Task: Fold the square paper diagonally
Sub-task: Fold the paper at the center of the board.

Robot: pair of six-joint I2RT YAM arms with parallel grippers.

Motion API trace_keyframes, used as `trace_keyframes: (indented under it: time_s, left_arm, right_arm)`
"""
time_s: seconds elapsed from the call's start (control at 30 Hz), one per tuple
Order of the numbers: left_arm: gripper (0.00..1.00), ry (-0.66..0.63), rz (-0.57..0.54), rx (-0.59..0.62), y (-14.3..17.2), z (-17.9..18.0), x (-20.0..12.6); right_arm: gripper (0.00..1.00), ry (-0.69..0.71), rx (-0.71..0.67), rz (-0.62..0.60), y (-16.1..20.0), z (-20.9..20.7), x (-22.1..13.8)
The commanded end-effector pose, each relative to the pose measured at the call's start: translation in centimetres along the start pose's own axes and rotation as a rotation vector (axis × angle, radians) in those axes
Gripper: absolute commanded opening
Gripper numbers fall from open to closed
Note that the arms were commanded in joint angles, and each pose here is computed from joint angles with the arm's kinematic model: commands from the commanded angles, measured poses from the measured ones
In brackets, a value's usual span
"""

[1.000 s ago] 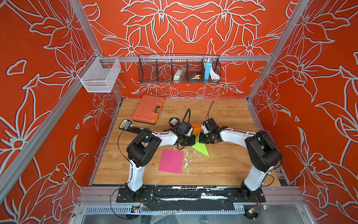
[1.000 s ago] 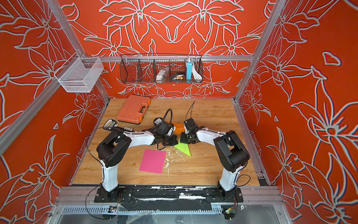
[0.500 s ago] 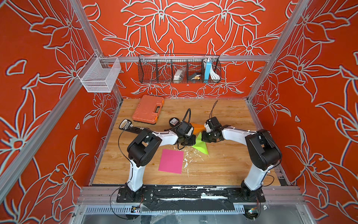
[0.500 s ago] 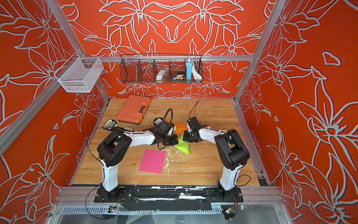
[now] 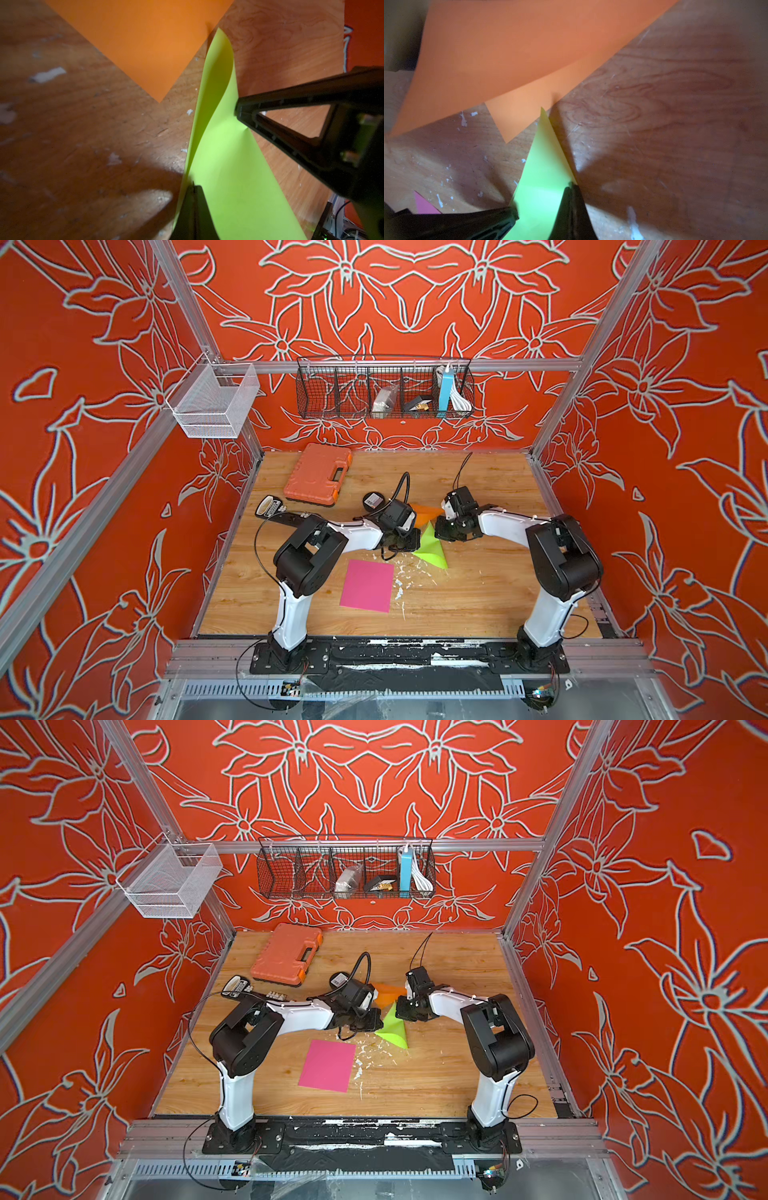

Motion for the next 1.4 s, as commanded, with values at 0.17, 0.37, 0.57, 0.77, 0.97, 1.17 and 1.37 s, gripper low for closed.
trace_keyframes:
  time_s: [0.17, 0.37, 0.57, 0.77, 0.97, 1.17, 1.37]
  left_arm:
    - [0.0, -0.093, 0.047, -0.025, 0.9, 1.9, 1.1]
    - [0.0, -0.096, 0.049, -0.026, 0.9, 2.0, 1.2]
    - [0.0, -0.096, 0.051, -0.026, 0.9, 2.0, 1.2]
    - [0.0, -0.099, 0.055, -0.026, 0.9, 2.0, 1.3]
    - [0.0, -0.104, 0.058, -0.029, 0.9, 2.1, 1.4]
    - [0.0, -0.103, 0.057, -0.029, 1.0, 2.1, 1.3]
    - [0.0, -0.105, 0.058, -0.029, 1.0, 2.1, 1.4]
  right_arm:
    - [0.0, -0.132, -0.046, -0.06, 0.8, 2.6, -2.2]
    - [0.0, -0.147, -0.02, -0.008, 1.6, 2.4, -0.1]
    - [0.0, -0.09, -0.007, 0.007, 1.0, 1.7, 0.6]
    - [0.0, -0.048, 0.035, 0.022, 0.7, 0.2, 1.4]
    - [0.0, -0.026, 0.075, 0.01, 0.3, -1.3, 1.9]
    - [0.0, -0.027, 0.09, -0.005, -0.7, -1.8, 1.9]
    - [0.0, -0.017, 0.112, -0.014, -1.3, -2.4, 2.1]
Point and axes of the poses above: each gripper's point midway between its finger pads, its own x axis out along the fingers, its own z axis along the line the jaws close on, y = z × x, the point moved 8 cm from there along -x, back along the fingers, and after that the axes turned 14 degrees about -x, right-handed, at the moved point
